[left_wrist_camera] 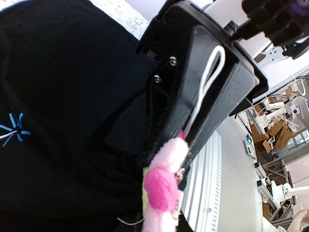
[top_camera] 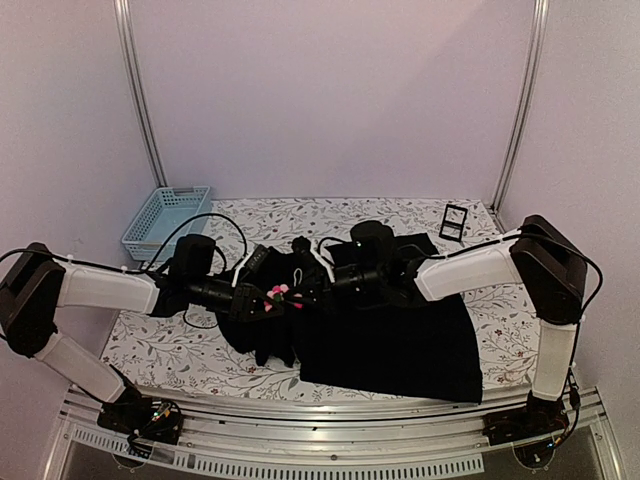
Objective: Pin the brooch onto the clothing
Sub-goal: Pin the flattened clothing at the center of the board.
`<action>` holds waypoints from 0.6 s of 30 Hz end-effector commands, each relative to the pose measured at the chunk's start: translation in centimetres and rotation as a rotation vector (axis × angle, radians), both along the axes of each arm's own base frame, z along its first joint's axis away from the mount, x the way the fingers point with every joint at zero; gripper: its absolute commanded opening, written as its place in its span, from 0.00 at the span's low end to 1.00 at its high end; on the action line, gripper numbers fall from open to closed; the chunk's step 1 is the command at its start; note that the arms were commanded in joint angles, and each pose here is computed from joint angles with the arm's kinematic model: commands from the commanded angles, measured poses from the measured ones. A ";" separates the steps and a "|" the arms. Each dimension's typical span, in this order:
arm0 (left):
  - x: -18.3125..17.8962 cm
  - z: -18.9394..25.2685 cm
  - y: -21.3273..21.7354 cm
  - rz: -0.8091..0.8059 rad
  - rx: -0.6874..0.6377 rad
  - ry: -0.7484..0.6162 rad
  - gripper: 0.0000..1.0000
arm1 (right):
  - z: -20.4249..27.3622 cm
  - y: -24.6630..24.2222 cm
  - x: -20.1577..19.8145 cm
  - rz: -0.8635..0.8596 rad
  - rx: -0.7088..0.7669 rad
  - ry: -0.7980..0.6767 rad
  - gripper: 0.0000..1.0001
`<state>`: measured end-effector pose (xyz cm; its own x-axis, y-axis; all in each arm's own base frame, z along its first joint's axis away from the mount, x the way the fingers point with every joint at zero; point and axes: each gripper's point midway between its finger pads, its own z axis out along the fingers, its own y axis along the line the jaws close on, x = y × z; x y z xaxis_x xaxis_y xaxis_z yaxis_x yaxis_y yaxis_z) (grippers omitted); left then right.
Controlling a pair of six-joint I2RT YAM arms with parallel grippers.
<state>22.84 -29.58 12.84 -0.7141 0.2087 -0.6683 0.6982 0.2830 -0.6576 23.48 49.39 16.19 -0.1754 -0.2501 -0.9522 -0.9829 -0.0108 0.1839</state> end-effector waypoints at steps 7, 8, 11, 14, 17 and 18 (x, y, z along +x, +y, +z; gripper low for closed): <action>4.2 0.7 0.4 0.139 0.016 -0.070 0.07 | 3.5 2.1 -6.7 0.227 0.081 -0.063 0.00; 4.2 0.8 0.4 0.140 0.014 -0.070 0.07 | 3.5 2.1 -6.7 0.227 0.079 -0.062 0.00; 4.3 0.8 0.3 0.139 0.011 -0.069 0.14 | 3.4 2.1 -6.8 0.229 0.078 -0.061 0.00; 4.3 0.8 0.3 0.138 0.012 -0.069 0.15 | 3.5 2.1 -6.9 0.232 0.079 -0.063 0.00; 4.4 0.8 0.3 0.138 0.013 -0.076 0.15 | 3.4 2.2 -6.9 0.234 0.078 -0.064 0.00; 4.4 0.7 0.3 0.139 0.015 -0.079 0.16 | 3.4 2.1 -6.9 0.234 0.078 -0.064 0.00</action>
